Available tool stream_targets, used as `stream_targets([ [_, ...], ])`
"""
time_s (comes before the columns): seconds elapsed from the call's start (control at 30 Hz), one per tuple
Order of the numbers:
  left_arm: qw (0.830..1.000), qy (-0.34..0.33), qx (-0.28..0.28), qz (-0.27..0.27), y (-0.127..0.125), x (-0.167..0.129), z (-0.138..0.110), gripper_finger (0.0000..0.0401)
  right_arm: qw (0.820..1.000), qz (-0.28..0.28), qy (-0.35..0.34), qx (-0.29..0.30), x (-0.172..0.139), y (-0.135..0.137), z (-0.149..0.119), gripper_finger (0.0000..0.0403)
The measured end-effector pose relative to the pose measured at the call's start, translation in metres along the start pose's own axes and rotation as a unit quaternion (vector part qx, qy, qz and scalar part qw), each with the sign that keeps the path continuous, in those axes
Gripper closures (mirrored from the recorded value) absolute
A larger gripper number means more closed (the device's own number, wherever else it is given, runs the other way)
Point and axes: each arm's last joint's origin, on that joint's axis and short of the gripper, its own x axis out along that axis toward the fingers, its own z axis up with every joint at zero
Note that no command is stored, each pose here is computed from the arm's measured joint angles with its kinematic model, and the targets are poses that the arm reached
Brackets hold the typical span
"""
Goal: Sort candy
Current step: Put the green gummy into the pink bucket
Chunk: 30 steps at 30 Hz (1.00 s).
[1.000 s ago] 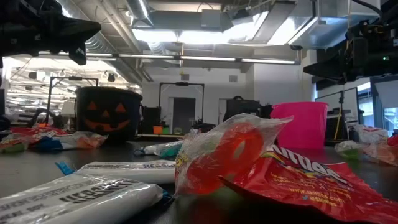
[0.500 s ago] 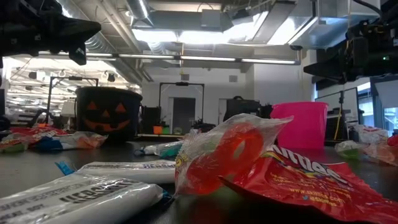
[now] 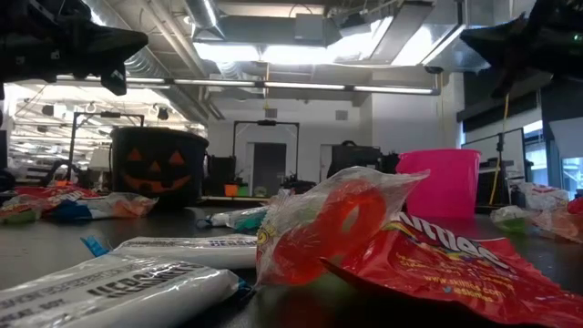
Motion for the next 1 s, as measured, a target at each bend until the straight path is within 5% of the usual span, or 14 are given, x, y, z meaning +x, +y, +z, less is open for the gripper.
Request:
stream_targets([
  [0.37,1.0,0.0,0.0,0.0,0.0,0.0,0.0,0.0401,0.997,0.083,0.006,0.005,0.002,0.008,0.008,0.0403],
  [0.53,1.0,0.0,0.0,0.0,0.0,0.0,0.0,0.0401,0.997,0.074,0.031,-0.002,0.01,0.015,0.023,0.0403],
  [0.73,1.0,0.0,0.0,0.0,0.0,0.0,0.0,0.0401,0.987,0.025,0.155,-0.035,0.027,0.019,0.022,0.0403],
  [1.0,1.0,0.0,0.0,0.0,0.0,0.0,0.0,0.0401,0.951,0.002,0.301,-0.079,0.05,0.018,-0.003,0.0403],
])
